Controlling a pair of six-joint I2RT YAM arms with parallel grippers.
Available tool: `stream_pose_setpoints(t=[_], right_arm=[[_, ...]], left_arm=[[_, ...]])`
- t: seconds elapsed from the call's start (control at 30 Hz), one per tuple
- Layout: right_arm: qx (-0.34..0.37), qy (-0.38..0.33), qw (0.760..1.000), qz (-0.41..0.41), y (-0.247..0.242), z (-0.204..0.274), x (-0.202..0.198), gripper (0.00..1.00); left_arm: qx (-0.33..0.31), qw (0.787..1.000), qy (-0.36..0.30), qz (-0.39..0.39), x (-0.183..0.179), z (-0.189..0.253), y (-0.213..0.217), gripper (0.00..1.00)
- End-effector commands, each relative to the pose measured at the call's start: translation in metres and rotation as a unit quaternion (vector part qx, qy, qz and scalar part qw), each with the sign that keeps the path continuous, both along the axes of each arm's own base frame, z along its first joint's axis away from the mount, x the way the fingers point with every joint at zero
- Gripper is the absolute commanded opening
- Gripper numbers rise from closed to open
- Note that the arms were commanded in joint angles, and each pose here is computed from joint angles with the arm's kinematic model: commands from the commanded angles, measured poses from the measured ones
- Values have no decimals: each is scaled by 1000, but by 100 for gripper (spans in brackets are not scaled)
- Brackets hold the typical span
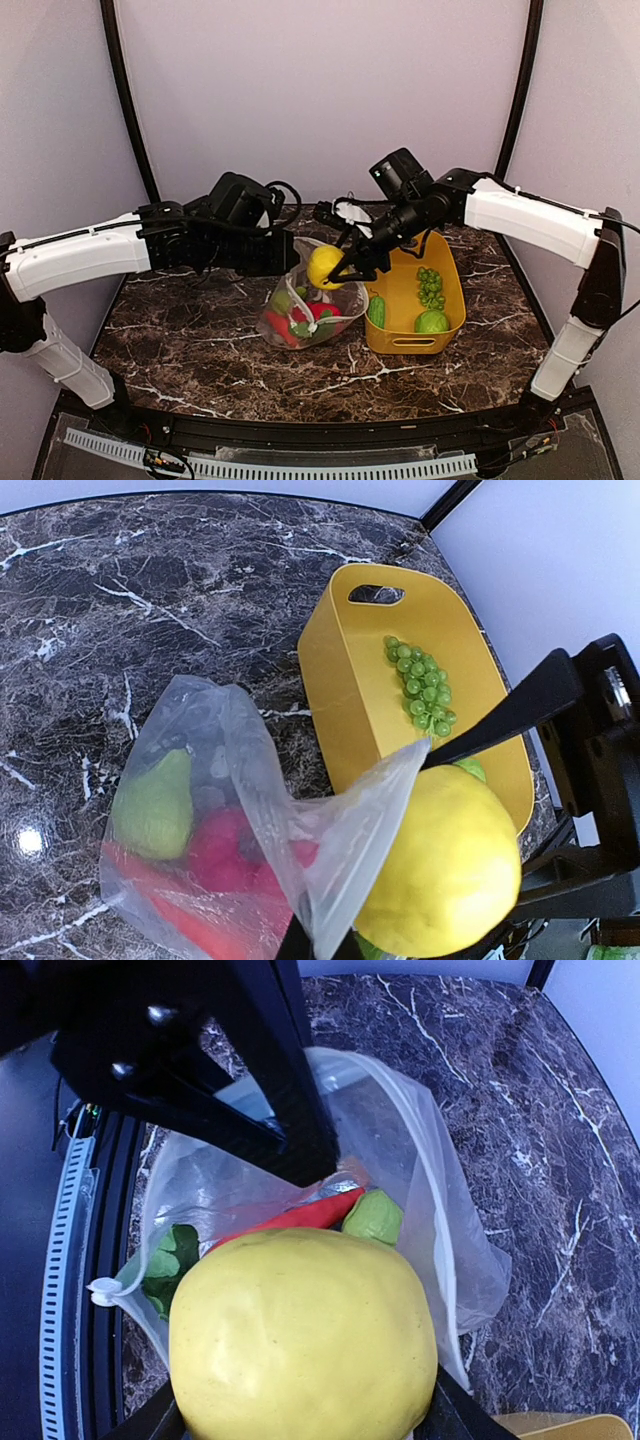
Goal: Place the food in the zip-top bag and seal the zipper
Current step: Place the fake fruit in the bin.
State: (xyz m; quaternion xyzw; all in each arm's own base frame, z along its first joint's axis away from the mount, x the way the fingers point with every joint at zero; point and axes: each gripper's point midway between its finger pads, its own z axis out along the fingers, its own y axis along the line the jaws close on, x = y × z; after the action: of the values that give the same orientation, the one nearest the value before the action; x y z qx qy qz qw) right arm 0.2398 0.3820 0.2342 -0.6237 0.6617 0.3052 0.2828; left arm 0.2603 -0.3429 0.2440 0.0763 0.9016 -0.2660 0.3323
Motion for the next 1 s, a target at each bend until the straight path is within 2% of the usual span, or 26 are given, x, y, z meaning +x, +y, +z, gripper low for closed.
stream_pose_setpoints(t=[0.0, 0.1, 0.2, 0.37, 0.4, 0.43, 0.57, 0.7, 0.83, 0.97], right_arm=[[-13, -25, 999, -34, 15, -7, 19, 60], [-35, -34, 997, -60, 20, -17, 31, 64], [-44, -35, 995, -78, 23, -18, 37, 77], [-27, -2, 998, -57, 26, -4, 22, 88], [-25, 2, 998, -51, 25, 1, 18, 96], [-22, 2, 998, -51, 23, 7, 16, 98], [-12, 6, 998, -66, 9, 19, 10, 99], [-30, 22, 993, -112, -9, 7, 18, 99], [-74, 11, 984, -159, -30, -25, 40, 82], [-107, 54, 984, -129, -30, -59, 29, 57]], left_arm=[[-13, 1000, -14, 10, 0, 12, 9, 1], [-11, 1000, -12, 10, 0, 9, 9, 1], [-9, 1000, -11, 11, 0, 6, 10, 1], [-5, 1000, -9, 19, 1, 0, 16, 1], [-6, 1000, -9, 23, 3, 0, 18, 1], [-6, 1000, -8, 25, 3, -2, 19, 1], [-15, 999, -9, 40, 6, -3, 27, 1], [-19, 999, -11, 49, 7, -4, 35, 1], [-15, 998, -13, 53, 7, -4, 40, 1], [-3, 998, -10, 58, 7, -11, 44, 1]])
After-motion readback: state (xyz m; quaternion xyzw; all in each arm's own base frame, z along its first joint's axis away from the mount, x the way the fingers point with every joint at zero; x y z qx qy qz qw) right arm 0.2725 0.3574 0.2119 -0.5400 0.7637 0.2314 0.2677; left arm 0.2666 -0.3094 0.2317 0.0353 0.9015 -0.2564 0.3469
